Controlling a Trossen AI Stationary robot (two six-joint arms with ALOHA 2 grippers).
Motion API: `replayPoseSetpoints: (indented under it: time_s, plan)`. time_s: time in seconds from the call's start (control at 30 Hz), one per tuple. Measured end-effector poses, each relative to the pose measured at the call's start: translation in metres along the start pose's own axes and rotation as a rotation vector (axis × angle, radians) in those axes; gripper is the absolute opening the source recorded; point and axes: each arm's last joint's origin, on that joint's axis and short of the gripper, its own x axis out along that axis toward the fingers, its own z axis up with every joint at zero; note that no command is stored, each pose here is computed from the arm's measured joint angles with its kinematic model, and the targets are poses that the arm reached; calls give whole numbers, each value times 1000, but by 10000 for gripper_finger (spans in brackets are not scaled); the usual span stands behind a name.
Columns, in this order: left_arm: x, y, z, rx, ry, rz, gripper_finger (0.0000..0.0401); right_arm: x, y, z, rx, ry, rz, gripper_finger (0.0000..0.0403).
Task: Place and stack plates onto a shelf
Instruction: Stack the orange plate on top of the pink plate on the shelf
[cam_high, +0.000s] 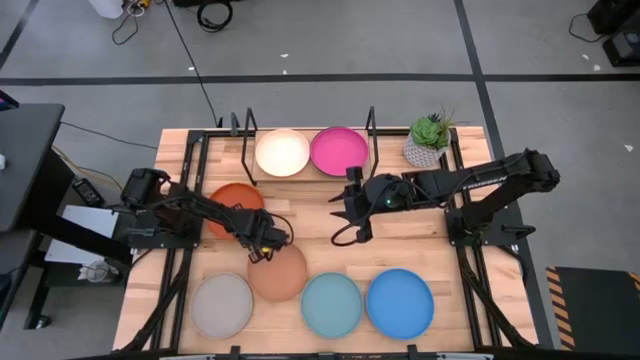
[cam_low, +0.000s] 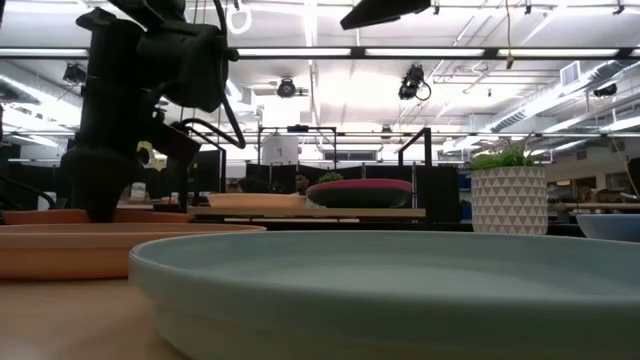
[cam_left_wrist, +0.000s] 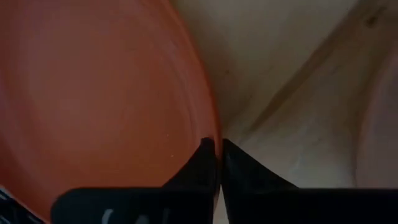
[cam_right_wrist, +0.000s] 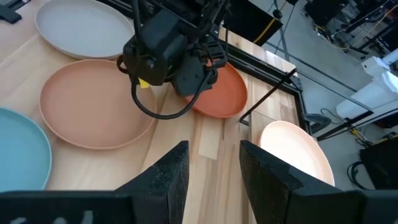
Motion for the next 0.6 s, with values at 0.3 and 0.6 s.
replayPoseSetpoints:
  time_s: [0.3,0.6]
  plan:
    - [-48,-13,6,118,81,-108,17,1,-3,-2,3,11,-2,148]
    - [-102,-26,13,344,-73,-192,19,-2,-2,-7,-7,77,-16,147]
